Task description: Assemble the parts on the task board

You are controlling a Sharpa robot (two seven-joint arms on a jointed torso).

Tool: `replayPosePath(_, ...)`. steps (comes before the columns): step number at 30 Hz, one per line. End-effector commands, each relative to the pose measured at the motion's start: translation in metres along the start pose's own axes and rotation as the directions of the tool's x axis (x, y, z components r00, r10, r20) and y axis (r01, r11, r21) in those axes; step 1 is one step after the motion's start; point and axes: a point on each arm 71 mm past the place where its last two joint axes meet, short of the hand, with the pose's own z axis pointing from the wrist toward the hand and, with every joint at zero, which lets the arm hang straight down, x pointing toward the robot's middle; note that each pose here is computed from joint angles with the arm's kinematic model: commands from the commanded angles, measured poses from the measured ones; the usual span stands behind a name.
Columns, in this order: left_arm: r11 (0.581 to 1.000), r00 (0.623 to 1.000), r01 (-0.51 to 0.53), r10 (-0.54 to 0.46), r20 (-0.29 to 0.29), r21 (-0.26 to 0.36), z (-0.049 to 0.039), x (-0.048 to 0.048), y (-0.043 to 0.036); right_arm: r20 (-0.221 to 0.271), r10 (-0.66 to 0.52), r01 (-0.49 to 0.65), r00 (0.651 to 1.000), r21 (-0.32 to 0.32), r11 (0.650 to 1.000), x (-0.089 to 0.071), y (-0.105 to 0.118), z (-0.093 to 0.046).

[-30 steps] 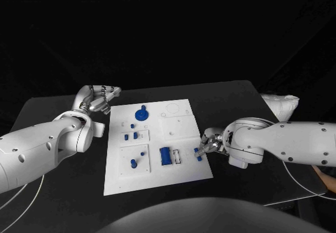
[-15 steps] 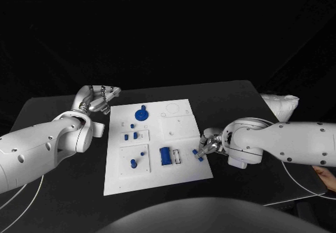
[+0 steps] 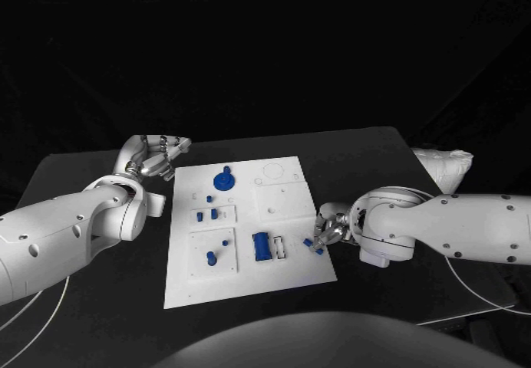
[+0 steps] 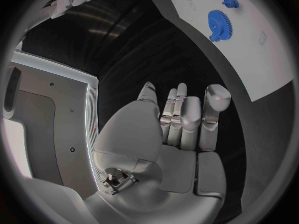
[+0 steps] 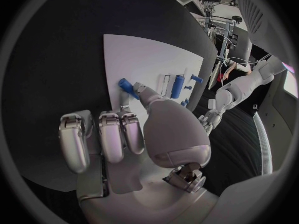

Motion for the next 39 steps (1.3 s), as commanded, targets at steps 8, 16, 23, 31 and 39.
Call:
replayPosePath(8, 1.0, 1.0, 0.005, -0.005, -0.018, 0.009, 0.0005, 0.0023, -0.0018, 0.014, -0.101, 0.1, 0.995, 0.068, 0.993, 0.0051, -0.0045, 0.0006)
replayPosePath(16, 1.0, 1.0, 0.007, -0.006, -0.021, 0.009, 0.0006, 0.0025, -0.0017, 0.035, -0.197, 0.194, 0.98, 0.073, 0.978, 0.0041, -0.0025, 0.0002)
replayPosePath(23, 1.0, 1.0, 0.007, -0.007, -0.022, 0.008, 0.0005, 0.0023, -0.0016, 0.052, -0.277, 0.272, 0.959, 0.084, 0.959, 0.0027, -0.0018, 0.0003)
replayPosePath(31, 1.0, 1.0, 0.008, -0.008, -0.023, 0.008, 0.0005, 0.0024, -0.0016, 0.054, -0.316, 0.31, 0.947, 0.094, 0.946, 0.0026, -0.0018, 0.0007)
replayPosePath(39, 1.0, 1.0, 0.008, -0.008, -0.024, 0.008, 0.0005, 0.0024, -0.0015, 0.055, -0.334, 0.328, 0.941, 0.099, 0.939, 0.0026, -0.0018, 0.0015)
